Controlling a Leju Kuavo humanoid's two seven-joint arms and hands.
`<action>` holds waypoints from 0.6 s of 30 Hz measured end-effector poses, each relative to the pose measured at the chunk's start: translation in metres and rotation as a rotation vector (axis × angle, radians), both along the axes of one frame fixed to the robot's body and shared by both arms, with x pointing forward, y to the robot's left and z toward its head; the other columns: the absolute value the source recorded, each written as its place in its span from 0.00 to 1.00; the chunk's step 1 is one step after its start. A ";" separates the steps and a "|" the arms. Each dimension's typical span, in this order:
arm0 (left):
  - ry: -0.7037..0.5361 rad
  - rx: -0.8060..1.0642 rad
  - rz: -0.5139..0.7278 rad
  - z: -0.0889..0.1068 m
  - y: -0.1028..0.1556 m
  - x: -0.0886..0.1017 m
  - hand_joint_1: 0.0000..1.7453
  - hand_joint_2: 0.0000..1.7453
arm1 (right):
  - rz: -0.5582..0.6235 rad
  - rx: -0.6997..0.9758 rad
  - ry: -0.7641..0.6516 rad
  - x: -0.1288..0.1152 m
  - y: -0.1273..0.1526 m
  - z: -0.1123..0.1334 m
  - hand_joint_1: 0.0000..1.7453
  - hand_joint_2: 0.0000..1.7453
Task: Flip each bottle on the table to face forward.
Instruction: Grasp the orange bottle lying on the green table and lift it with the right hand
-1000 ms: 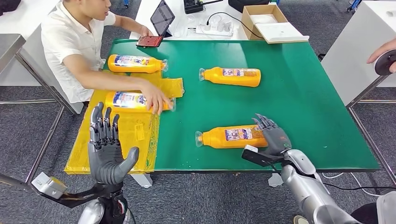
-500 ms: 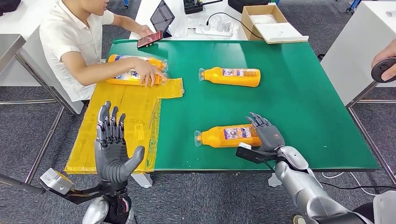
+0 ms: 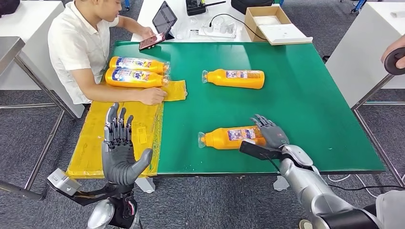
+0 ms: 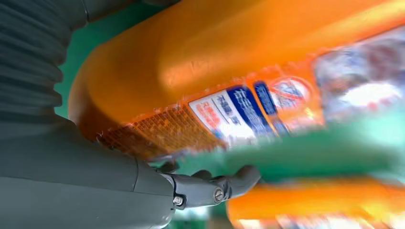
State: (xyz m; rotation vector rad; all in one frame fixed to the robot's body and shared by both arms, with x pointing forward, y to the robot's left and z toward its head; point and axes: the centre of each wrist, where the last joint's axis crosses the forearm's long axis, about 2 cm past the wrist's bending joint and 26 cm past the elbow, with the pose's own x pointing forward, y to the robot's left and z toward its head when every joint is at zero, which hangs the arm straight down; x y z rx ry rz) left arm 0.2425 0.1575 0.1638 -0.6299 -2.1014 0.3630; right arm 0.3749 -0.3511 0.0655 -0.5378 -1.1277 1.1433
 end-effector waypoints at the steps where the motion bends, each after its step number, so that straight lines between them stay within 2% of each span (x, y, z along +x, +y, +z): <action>1: 0.000 0.002 -0.008 0.000 -0.001 0.001 0.00 1.00 | -0.020 -0.016 0.076 0.004 -0.001 0.004 1.00 1.00; 3: 0.000 0.006 -0.021 0.001 -0.002 0.004 0.00 1.00 | -0.042 -0.036 0.180 0.010 -0.005 0.010 1.00 1.00; 6: 0.011 0.011 -0.034 -0.001 -0.003 0.005 0.00 1.00 | -0.035 -0.020 0.201 0.012 -0.010 0.013 1.00 1.00; 13: 0.110 0.035 -0.030 -0.009 -0.003 0.006 0.00 1.00 | 0.005 0.125 0.119 0.007 -0.014 0.008 1.00 1.00; 18: 0.208 0.032 -0.019 -0.014 -0.002 0.006 0.00 1.00 | 0.062 0.304 0.021 -0.003 -0.006 -0.002 1.00 1.00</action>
